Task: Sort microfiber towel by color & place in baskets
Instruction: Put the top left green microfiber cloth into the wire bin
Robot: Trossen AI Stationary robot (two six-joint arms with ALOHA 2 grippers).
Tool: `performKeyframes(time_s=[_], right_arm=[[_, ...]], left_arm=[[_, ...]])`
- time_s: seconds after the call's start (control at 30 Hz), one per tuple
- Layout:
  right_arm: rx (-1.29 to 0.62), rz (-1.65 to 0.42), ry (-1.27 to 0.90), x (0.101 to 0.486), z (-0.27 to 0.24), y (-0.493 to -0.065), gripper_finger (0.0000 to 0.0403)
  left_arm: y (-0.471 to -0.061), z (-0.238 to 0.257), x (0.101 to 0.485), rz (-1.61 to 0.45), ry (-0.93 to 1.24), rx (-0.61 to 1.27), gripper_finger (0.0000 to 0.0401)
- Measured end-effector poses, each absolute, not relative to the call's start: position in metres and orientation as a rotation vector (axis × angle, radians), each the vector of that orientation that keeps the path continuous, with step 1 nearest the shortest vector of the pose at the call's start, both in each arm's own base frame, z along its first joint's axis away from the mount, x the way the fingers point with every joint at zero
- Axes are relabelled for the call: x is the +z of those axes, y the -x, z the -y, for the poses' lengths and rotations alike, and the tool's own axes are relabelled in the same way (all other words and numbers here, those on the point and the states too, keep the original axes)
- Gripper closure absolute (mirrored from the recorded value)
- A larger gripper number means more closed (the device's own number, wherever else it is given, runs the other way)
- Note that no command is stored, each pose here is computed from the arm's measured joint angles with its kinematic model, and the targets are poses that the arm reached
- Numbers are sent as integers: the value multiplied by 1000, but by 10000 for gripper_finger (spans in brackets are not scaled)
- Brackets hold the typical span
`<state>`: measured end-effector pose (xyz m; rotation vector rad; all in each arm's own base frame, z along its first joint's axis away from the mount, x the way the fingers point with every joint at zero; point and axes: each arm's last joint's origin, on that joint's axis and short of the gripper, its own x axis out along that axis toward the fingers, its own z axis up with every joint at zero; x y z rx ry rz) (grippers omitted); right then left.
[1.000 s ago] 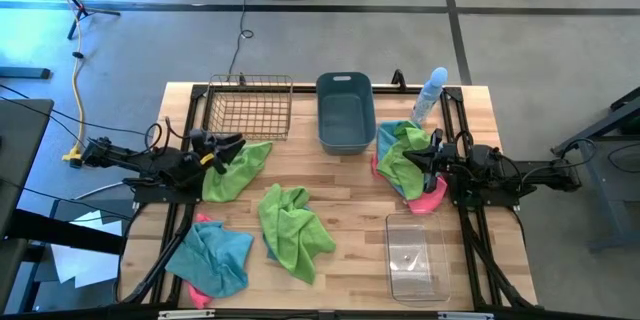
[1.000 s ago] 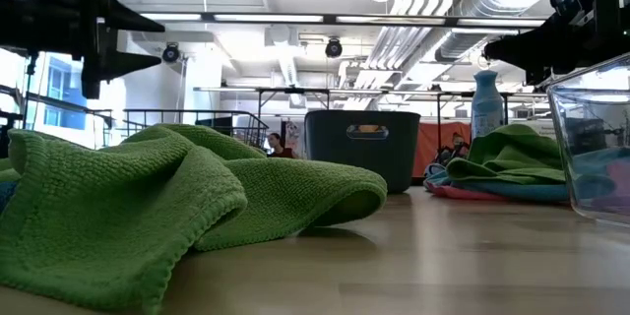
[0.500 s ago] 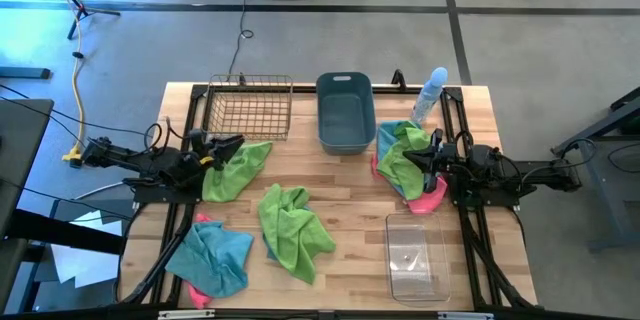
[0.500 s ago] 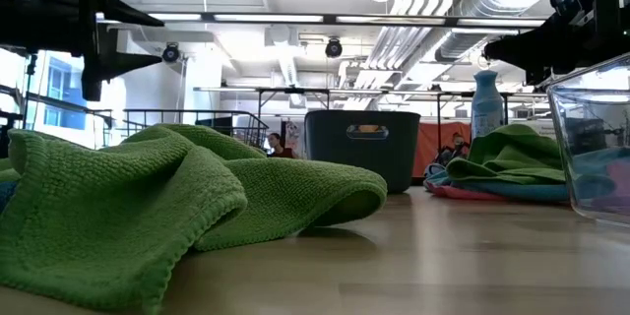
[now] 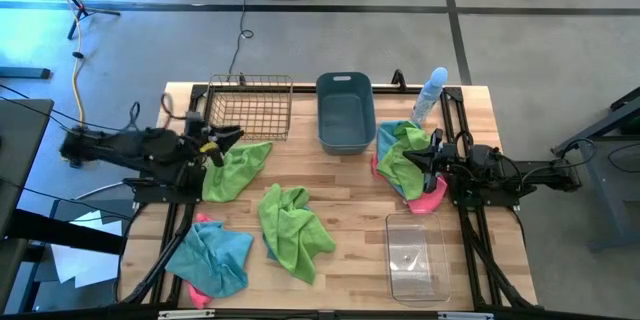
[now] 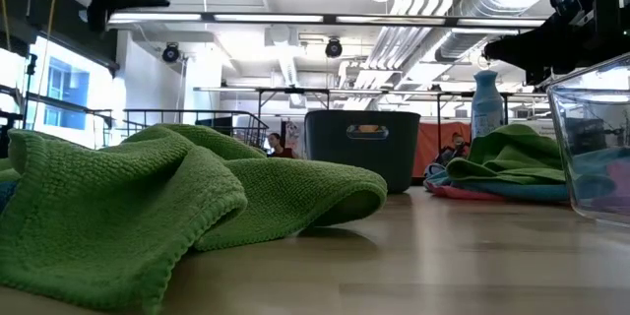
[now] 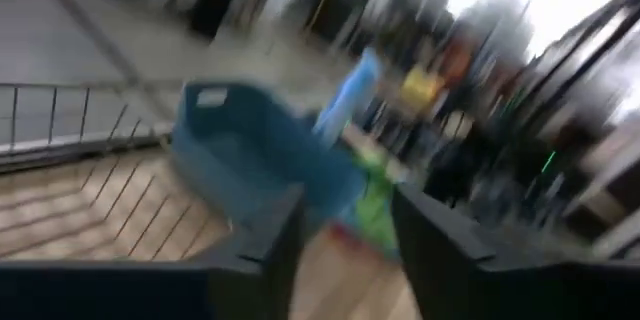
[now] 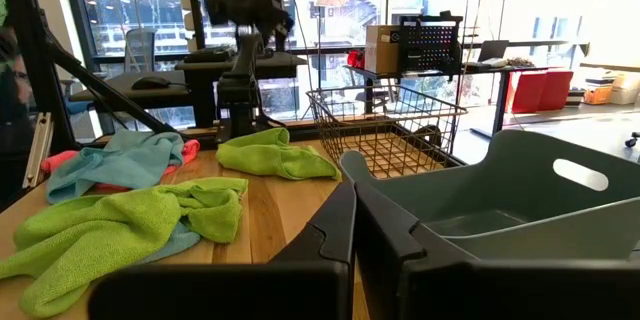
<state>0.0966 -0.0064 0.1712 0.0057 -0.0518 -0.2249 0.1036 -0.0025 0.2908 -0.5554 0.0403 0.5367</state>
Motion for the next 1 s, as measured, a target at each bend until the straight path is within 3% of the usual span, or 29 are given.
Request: performKeyframes(time_s=[0.1, 0.2, 0.37, 0.6, 0.8, 1.0], right_arm=[[-225, 51, -6, 171, 6, -97, 402], [-225, 51, -6, 171, 6, -97, 402], [-225, 51, -6, 171, 6, -97, 402], [-225, 51, -6, 171, 6, -97, 402], [-225, 51, -6, 171, 6, -97, 402], [-225, 52, -6, 171, 6, -97, 402]], left_arm=[[-118, 8, 306, -320, 535, 541, 369], [-137, 16, 308, -599, 543, 509, 388], [-163, 27, 295, -935, 530, 448, 337], [-178, 27, 262, -1281, 436, 542, 243], [-193, 21, 244, -1414, 410, 571, 167], [-194, 10, 208, -1530, 449, 685, 132]])
